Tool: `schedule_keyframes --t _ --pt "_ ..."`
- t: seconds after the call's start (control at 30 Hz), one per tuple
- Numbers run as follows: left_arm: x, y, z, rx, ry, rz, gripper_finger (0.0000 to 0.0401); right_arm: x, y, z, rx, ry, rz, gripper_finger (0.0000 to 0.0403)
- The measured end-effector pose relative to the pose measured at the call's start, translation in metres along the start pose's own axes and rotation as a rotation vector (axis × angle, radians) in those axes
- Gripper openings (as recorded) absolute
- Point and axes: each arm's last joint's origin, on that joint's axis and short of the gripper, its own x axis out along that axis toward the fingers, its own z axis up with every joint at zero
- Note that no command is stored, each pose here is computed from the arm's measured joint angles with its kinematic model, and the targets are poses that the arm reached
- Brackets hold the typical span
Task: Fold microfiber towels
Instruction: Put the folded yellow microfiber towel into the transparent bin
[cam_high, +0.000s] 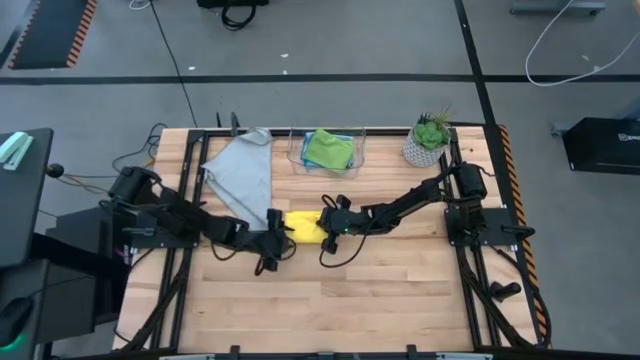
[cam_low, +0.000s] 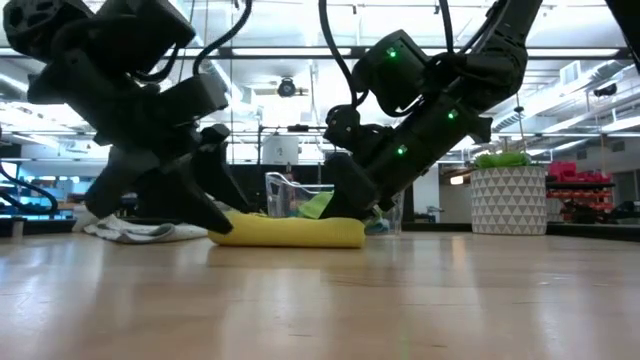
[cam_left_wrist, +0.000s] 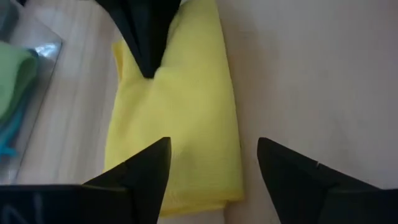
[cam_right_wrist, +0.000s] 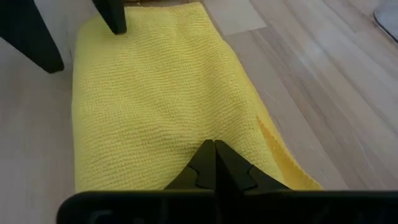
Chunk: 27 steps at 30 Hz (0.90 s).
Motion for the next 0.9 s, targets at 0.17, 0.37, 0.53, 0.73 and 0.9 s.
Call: schedule_keyframes --t 0.17,0.37,0.53,0.73,0.9 --pt "0.007 -0.003 -0.003 0.064 0.042 0.0 0.023 0.0 0.001 0.0 -0.001 -0.004 0.002 0.0005" --pt "0.011 -0.001 -0.006 0.066 0.075 0.006 0.0205 0.0 0.002 0.0 0.003 -0.009 0.005 0.0002" --pt "0.013 0.003 -0.009 0.055 0.099 0.017 0.0164 0.0 0.002 0.001 0.005 -0.013 0.006 0.0006" --pt "0.013 0.003 -0.012 0.08 0.125 0.03 0.005 0.0 0.002 0.001 0.003 -0.015 0.008 0.0006" --pt "0.013 0.004 -0.012 0.068 0.129 0.06 0.0022 -0.015 0.0 0.012 0.017 -0.002 0.009 0.0034"
